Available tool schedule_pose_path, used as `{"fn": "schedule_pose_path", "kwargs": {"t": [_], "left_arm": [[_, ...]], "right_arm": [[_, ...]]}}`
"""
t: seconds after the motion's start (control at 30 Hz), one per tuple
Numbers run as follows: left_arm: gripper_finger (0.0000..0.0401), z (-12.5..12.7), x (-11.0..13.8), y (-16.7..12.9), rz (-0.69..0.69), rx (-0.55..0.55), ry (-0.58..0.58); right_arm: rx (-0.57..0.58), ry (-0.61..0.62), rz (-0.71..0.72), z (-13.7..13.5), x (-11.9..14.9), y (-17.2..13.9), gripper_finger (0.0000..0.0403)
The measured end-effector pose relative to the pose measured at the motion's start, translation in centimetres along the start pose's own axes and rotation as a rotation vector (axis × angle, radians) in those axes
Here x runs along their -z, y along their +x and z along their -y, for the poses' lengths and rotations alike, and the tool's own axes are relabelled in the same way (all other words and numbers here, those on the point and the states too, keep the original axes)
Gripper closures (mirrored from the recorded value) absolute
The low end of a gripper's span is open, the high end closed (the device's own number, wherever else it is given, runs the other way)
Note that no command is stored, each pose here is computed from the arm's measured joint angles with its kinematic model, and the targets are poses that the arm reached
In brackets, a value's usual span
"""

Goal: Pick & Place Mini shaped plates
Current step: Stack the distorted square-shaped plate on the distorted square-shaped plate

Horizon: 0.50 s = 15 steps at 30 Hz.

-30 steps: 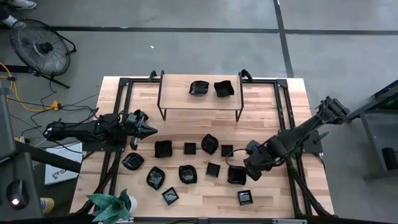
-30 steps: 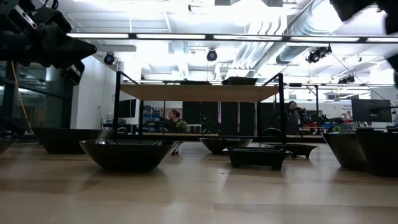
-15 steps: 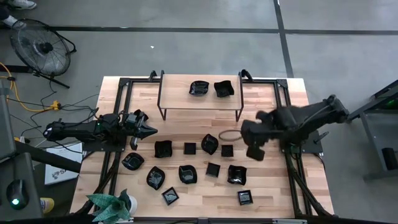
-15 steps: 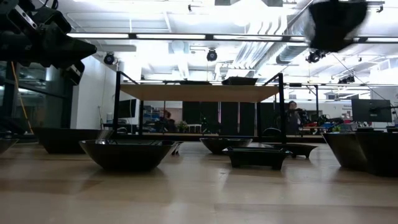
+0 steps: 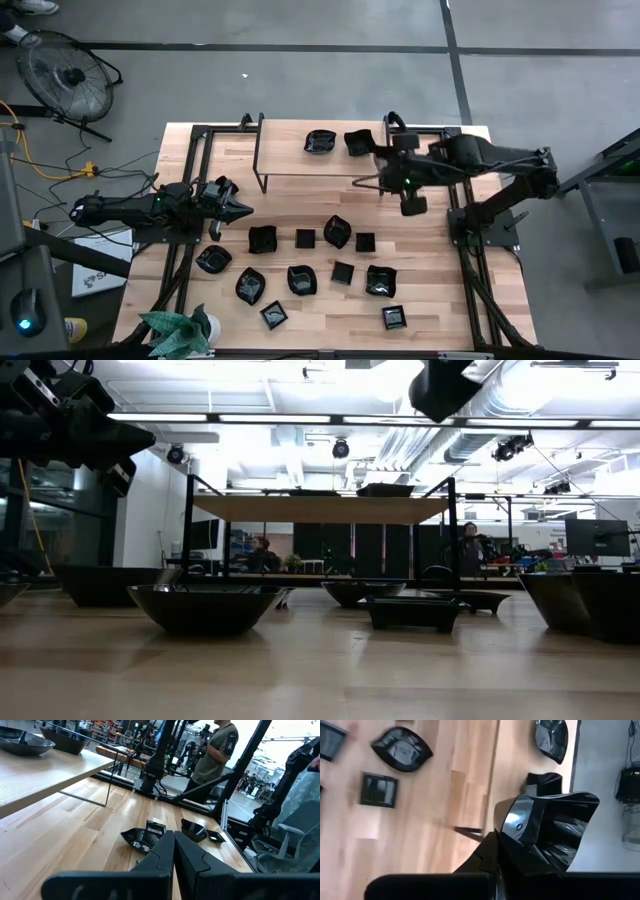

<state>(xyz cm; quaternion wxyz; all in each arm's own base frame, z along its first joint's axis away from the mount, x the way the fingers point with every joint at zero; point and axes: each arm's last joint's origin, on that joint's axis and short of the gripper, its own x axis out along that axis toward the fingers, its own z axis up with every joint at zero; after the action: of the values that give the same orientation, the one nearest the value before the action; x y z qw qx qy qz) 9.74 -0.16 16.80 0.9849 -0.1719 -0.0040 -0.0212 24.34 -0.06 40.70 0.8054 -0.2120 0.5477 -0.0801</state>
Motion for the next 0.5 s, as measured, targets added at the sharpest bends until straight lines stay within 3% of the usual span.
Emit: {"fn": "schedule_pose_path", "kwargs": {"t": [0.5], "left_arm": [[0.04,0.0,0.0,0.0,0.0,0.0,0.0]], "right_arm": [[0.041,-0.211,0.039,8.2,0.1,5.9,0.0403]]}}
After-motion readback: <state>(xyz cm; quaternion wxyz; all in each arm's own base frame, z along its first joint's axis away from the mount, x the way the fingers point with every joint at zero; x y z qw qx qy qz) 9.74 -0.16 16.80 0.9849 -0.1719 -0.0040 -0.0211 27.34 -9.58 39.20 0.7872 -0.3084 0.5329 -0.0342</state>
